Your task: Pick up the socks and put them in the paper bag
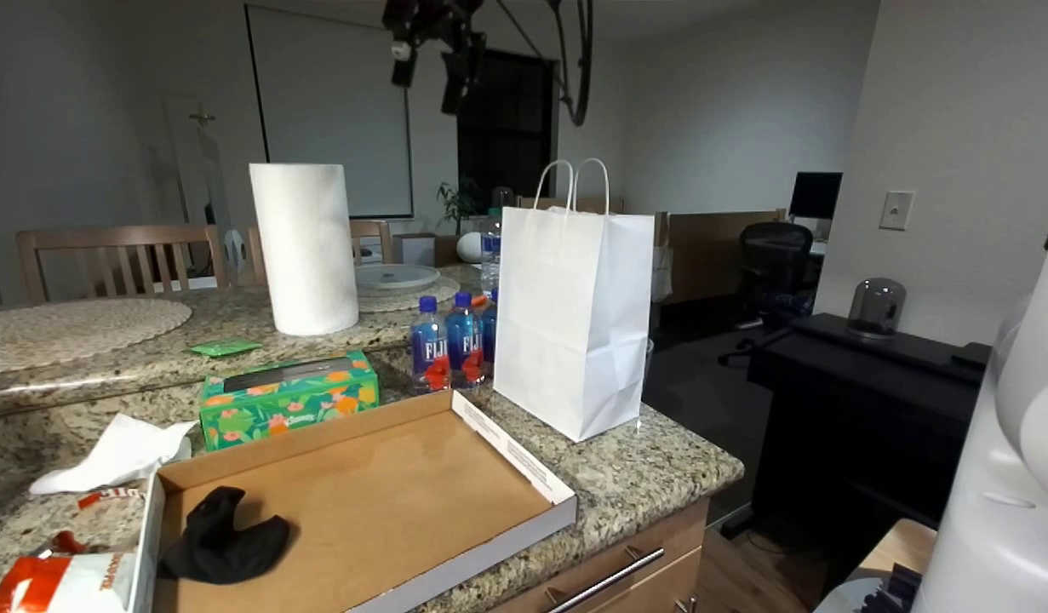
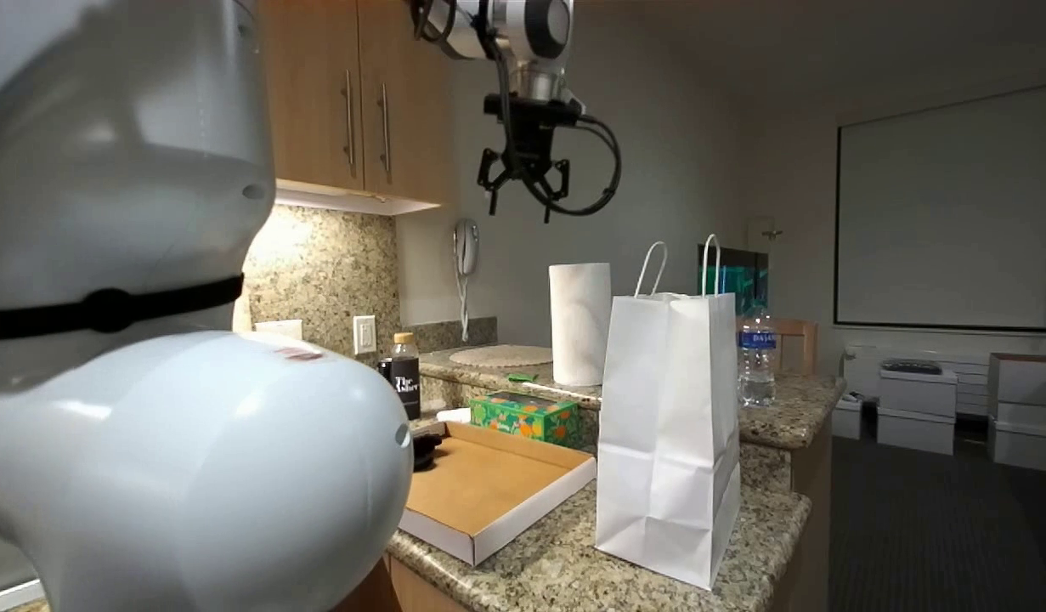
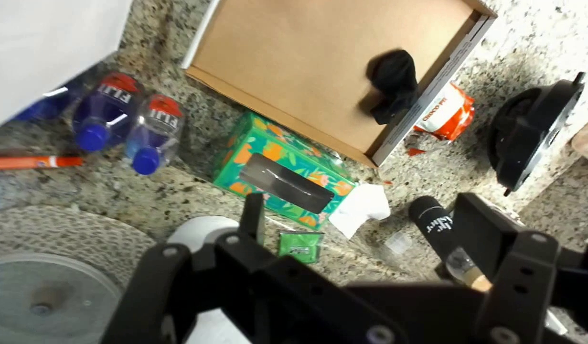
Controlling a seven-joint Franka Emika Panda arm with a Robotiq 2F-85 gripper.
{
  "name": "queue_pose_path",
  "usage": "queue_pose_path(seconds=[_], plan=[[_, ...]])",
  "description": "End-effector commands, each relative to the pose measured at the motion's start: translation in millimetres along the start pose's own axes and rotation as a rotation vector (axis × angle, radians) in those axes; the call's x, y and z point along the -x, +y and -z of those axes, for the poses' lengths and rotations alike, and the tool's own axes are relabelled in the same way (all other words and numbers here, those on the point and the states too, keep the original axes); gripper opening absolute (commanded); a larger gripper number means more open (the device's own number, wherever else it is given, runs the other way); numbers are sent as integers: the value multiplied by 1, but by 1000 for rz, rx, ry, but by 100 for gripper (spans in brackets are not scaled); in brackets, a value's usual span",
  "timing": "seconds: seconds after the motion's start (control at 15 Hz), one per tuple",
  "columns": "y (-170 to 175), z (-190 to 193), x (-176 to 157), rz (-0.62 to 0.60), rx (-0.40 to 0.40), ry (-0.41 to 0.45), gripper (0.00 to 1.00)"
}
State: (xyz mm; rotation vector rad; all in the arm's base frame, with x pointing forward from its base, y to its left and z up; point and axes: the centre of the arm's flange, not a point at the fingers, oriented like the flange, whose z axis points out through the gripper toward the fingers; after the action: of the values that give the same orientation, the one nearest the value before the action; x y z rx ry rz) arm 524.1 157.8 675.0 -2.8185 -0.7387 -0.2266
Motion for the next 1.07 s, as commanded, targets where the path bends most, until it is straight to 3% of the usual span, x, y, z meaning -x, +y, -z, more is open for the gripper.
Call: queue_pose_path(seconds=[0.0,0.47,0.67,1.0], plan=[[-53,-71,-9,81,-5,20,100],[-136,-256,-37,220,56,-65,100],[-152,-325,-40,212,104,-38,100],[-162,-417,-35,173,118,-44,100]])
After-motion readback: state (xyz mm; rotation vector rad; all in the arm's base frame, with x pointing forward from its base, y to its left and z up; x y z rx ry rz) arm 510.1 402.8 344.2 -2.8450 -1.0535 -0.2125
